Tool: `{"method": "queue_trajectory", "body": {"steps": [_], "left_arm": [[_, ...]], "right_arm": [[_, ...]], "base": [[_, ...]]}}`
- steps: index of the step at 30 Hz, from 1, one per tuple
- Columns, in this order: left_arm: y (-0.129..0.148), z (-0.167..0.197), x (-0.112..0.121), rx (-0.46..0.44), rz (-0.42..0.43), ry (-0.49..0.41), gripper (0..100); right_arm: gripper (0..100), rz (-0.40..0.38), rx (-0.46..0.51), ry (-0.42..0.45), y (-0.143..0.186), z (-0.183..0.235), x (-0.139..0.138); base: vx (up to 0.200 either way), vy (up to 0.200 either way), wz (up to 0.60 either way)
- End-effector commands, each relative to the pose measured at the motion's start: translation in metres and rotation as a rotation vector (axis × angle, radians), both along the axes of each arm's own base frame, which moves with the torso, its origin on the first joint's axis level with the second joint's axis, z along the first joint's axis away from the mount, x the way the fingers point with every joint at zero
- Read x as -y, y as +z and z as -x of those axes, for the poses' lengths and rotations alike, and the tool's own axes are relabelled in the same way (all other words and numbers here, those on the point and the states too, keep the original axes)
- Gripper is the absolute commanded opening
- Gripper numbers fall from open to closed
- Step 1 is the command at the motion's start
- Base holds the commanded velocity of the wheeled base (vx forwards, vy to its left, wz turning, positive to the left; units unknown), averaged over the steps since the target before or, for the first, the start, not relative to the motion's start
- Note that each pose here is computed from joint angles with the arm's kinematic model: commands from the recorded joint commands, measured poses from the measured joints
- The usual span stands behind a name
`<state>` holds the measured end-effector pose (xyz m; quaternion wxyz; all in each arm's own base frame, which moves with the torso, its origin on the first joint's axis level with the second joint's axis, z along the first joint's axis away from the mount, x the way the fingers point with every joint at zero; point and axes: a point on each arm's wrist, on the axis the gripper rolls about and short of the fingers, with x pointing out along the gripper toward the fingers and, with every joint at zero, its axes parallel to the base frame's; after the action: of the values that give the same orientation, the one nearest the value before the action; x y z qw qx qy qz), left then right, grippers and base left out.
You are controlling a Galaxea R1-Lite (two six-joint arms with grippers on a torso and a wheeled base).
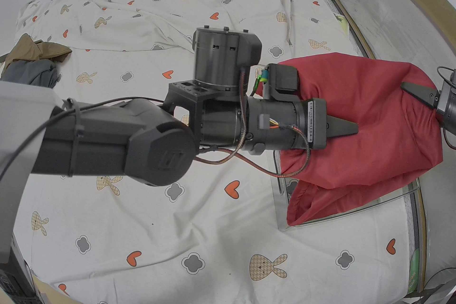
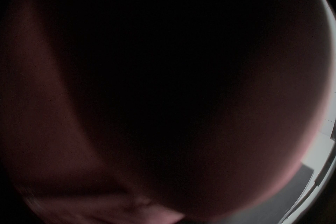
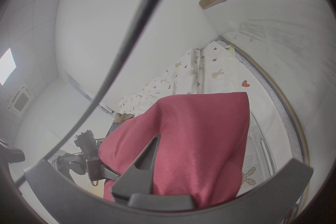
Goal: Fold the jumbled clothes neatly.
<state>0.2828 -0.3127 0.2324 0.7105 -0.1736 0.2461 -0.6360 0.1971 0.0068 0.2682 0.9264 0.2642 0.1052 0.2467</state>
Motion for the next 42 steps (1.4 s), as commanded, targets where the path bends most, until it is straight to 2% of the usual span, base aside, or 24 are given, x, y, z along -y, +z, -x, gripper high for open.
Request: {"method": "queue_trajectory", "body": {"steps": [1,5,15,22,27,42], "left_arm": [[-0.017,-0.003,0.010,-0.027,-0.028,-0.012,0],[-0.027,-0.006,0.015,-0.041,-0.043,-0.013,0],[-0.038,-0.022,0.009,-0.058,-0.058,0.021,0],[-0.048,-0.025,0.011,-0.074,-0.074,0.024,0],[-0.058,-0.032,0.013,-0.088,-0.087,0.031,0],[-0.081,-0.049,0.017,-0.114,-0.111,0.050,0]], "right_arm": [[0,0.000,-0.022,-0.038,-0.007,0.001,0.008],[0,-0.002,-0.047,-0.070,-0.013,0.000,0.015],[0,-0.011,-0.122,-0.012,-0.032,-0.010,0.014],[0,-0.013,-0.166,-0.007,-0.046,-0.017,0.014],[0,0.028,-0.190,0.007,-0.058,-0.028,0.013],[0,0.031,-0.259,0.017,-0.075,-0.047,0.013]], "base": [[0.000,0.000,0.00],[0.000,0.000,0.00],[0.000,0.000,0.00],[0.000,0.000,0.00],[0.000,0.000,0.00],[0.000,0.000,0.00]]}}
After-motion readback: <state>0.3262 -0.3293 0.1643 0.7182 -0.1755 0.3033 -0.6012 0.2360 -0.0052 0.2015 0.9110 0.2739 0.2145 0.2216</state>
